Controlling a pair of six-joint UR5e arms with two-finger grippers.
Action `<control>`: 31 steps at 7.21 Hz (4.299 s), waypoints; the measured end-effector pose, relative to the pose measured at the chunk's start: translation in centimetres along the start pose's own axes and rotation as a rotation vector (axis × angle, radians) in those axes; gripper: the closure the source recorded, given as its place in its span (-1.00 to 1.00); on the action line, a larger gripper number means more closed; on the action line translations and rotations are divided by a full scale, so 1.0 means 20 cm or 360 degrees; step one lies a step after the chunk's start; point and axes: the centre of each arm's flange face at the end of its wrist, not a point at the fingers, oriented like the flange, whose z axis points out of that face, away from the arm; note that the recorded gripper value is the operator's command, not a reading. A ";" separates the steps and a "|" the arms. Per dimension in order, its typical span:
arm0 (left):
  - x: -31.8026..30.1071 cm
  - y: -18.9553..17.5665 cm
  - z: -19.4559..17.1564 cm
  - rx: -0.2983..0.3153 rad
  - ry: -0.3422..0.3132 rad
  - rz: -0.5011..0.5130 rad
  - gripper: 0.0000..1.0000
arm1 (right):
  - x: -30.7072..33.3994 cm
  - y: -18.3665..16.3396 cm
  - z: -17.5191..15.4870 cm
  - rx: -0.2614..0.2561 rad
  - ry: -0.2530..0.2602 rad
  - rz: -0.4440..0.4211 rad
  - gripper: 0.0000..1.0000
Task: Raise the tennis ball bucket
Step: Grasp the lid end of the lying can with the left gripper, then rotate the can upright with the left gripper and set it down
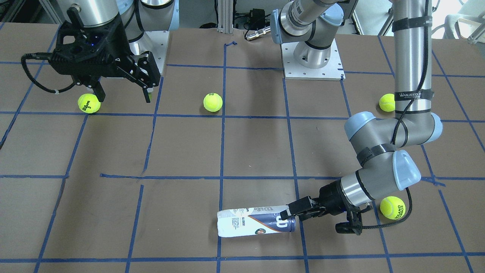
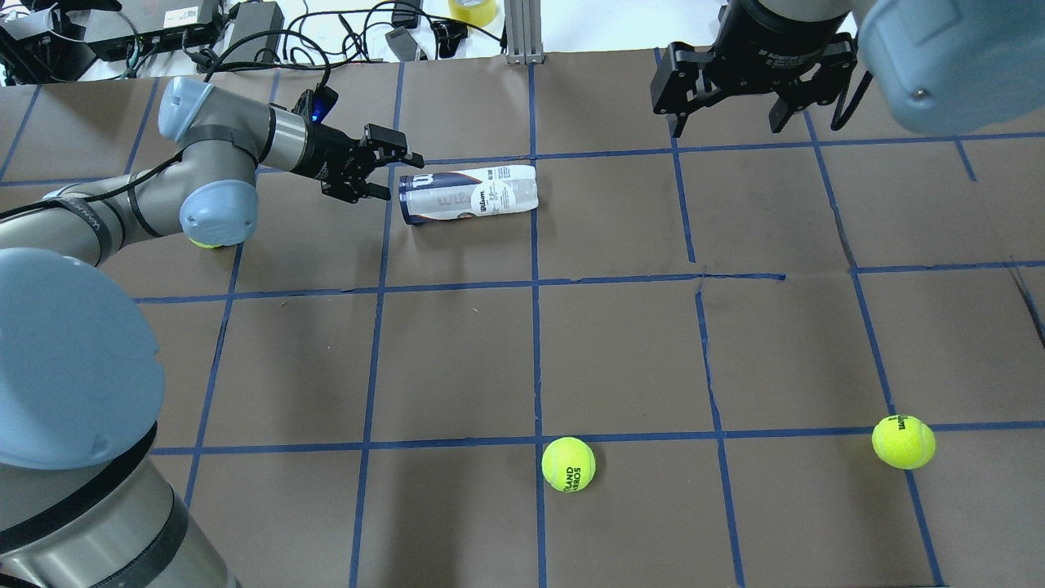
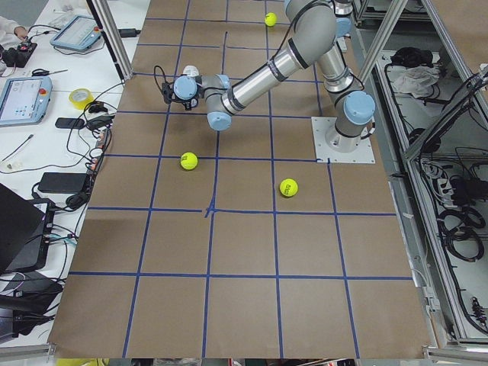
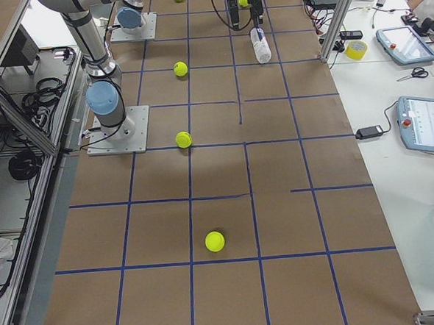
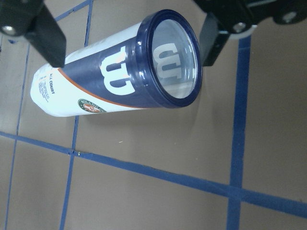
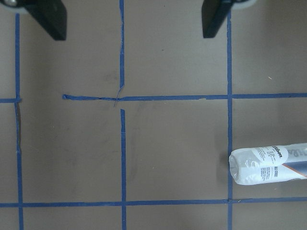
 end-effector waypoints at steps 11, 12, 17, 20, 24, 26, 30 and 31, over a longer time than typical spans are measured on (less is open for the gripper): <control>0.07 0.00 -0.01 -0.0007 0.0021 -0.0200 1.00 | 0.04 0.00 0.02 -0.0026 0.0012 0.0023 -1.00; 0.16 -0.02 -0.06 0.0037 -0.0050 -0.0207 1.00 | 0.04 0.00 0.02 -0.0026 0.0013 0.0023 -1.00; 0.75 0.00 -0.35 0.0153 -0.0534 -0.0058 1.00 | 0.04 0.00 0.02 -0.0026 0.0011 0.0021 -1.00; 0.92 0.09 -0.39 0.0139 -0.0805 0.0099 1.00 | 0.04 0.00 0.02 -0.0024 0.0006 0.0022 -1.00; 1.09 0.23 -0.22 -0.0088 -0.1222 0.0765 1.00 | 0.05 0.00 0.03 -0.0025 0.0007 0.0023 -1.00; 1.13 0.27 -0.14 -0.0131 -0.1233 0.0847 1.00 | 0.05 0.00 0.03 -0.0024 0.0008 0.0024 -1.00; 1.10 0.29 -0.07 -0.0188 -0.1232 0.0853 0.74 | 0.05 0.00 0.03 -0.0026 0.0009 0.0024 -1.00; 1.10 0.29 -0.06 -0.0197 -0.1232 0.0848 0.12 | 0.05 0.00 0.03 -0.0026 0.0010 0.0024 -1.00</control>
